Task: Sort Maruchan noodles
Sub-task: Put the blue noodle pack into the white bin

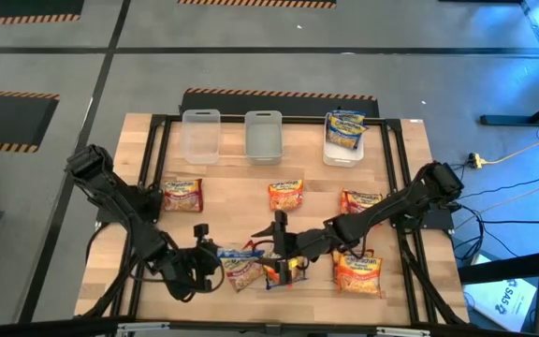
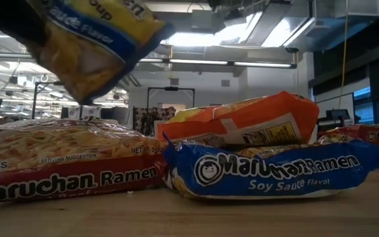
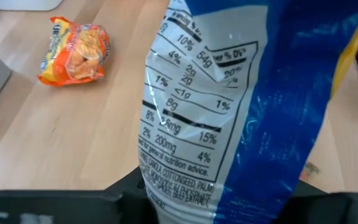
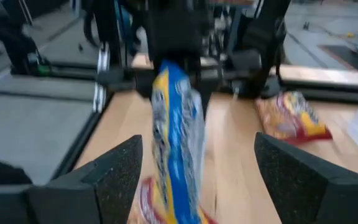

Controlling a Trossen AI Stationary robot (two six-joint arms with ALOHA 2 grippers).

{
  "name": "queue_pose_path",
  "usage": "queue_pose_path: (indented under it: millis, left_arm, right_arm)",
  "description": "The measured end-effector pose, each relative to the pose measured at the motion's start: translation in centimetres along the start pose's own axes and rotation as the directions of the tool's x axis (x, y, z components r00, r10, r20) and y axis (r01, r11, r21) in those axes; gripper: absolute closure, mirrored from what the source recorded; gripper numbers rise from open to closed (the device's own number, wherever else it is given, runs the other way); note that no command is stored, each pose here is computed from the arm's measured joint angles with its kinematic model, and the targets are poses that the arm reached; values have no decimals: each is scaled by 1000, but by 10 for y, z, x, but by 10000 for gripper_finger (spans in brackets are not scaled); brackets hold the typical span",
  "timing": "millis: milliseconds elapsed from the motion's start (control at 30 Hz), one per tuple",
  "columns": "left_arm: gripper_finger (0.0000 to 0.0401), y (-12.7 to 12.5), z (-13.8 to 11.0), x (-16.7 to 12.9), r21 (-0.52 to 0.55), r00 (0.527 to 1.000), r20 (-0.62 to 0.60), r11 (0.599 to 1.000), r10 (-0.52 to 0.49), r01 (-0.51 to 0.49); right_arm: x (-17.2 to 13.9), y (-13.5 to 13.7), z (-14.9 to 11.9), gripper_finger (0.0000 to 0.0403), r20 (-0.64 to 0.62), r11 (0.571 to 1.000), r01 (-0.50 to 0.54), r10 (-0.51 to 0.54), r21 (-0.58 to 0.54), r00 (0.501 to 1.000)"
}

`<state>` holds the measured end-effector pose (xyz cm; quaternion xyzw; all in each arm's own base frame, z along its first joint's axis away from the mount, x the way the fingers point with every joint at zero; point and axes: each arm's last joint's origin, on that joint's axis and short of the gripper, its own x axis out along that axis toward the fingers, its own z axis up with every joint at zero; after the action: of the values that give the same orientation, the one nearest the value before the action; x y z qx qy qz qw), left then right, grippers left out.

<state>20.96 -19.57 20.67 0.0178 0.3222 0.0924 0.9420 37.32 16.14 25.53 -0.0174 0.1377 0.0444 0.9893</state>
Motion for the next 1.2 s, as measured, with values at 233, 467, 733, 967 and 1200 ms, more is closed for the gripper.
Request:
queue_pose_path:
  millis: [233, 467, 733, 967, 1200]
  left_arm:
    - [274, 1, 7, 5, -12, 999, 36, 1000, -2, 2]
    - [273, 4, 11, 8, -28, 999, 42, 1000, 5, -4]
    - [272, 5, 13, 10, -42, 999, 46, 999, 6, -4]
    - [272, 5, 13, 10, -45, 999, 42, 999, -6, 8]
    - [271, 4, 13, 10, -42, 999, 33, 999, -19, 21]
  right_arm:
    - [15, -2, -14, 109, -9, 999, -1, 2, 42, 1000]
    - [33, -4, -10, 109, -59, 994, -80, 85, 78, 995]
    - [56, -2, -2, 109, -237, 998, -45, 53, 38, 970]
    - [62, -8, -5, 141, -291, 999, -25, 37, 47, 956]
    - [61, -7, -5, 269, -295, 997, -63, 72, 41, 953]
